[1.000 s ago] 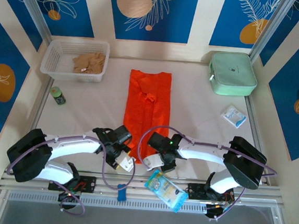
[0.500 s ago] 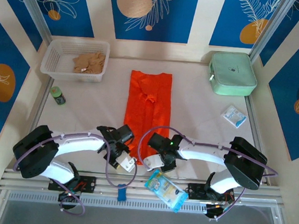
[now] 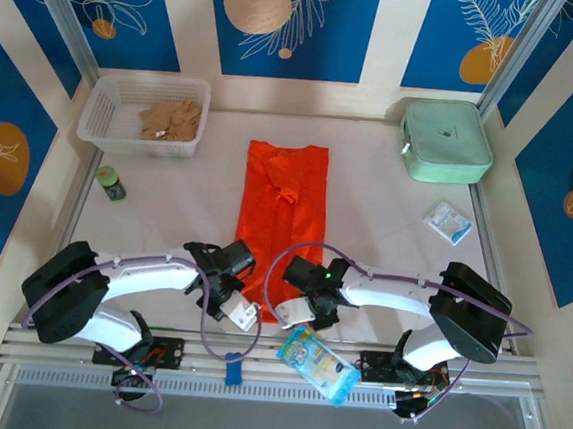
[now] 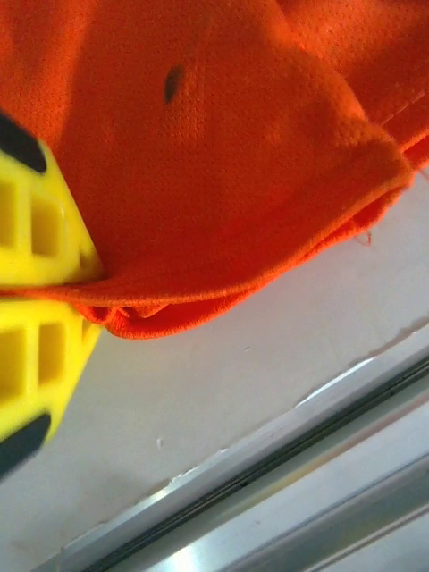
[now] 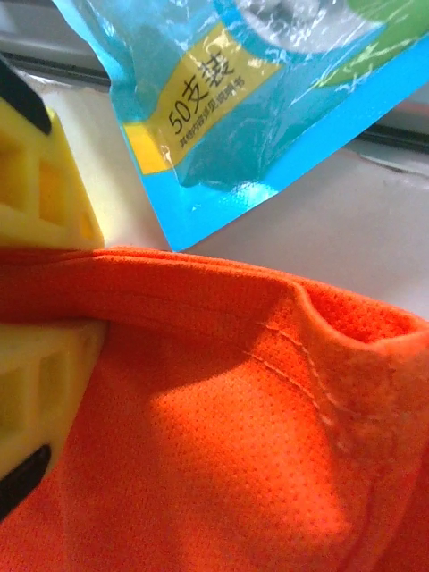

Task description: Fold and stack the t-shirts

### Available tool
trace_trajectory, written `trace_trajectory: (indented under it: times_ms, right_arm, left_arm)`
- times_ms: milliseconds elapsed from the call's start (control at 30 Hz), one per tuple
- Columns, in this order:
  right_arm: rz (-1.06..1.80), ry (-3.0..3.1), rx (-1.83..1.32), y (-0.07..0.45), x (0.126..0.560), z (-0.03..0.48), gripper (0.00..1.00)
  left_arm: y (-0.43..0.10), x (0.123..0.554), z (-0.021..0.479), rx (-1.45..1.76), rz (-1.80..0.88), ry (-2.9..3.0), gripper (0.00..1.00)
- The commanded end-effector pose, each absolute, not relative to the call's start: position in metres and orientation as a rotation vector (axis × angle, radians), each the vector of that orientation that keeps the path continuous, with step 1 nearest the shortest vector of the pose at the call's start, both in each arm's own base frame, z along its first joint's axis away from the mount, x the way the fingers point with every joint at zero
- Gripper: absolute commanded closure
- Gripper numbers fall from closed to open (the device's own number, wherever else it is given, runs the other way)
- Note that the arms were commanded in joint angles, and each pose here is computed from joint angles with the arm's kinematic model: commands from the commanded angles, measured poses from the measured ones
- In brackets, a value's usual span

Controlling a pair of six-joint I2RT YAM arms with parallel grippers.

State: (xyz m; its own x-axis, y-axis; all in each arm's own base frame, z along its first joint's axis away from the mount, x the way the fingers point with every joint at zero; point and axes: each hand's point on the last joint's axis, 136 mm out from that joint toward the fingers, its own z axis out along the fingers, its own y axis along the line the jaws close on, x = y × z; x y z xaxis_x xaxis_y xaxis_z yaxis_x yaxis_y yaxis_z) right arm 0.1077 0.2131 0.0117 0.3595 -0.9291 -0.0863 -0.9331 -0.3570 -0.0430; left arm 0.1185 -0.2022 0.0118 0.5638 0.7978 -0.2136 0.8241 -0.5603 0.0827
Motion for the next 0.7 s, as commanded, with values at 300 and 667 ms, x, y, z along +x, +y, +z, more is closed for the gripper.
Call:
trace_trajectory:
  times_ms: [300,667]
  right_arm:
    - [0.062,1.728,-2.439,0.215,0.106,0.027,1.0]
    - [0.137,1.741,-2.374,0.205,0.091,0.067,1.0]
  left_arm:
    - [-0.23,0.155,0.039,2.393,-0.043,1.268,1.0]
    - [-0.227,0.142,0.092,2.282,-0.037,1.269,1.0]
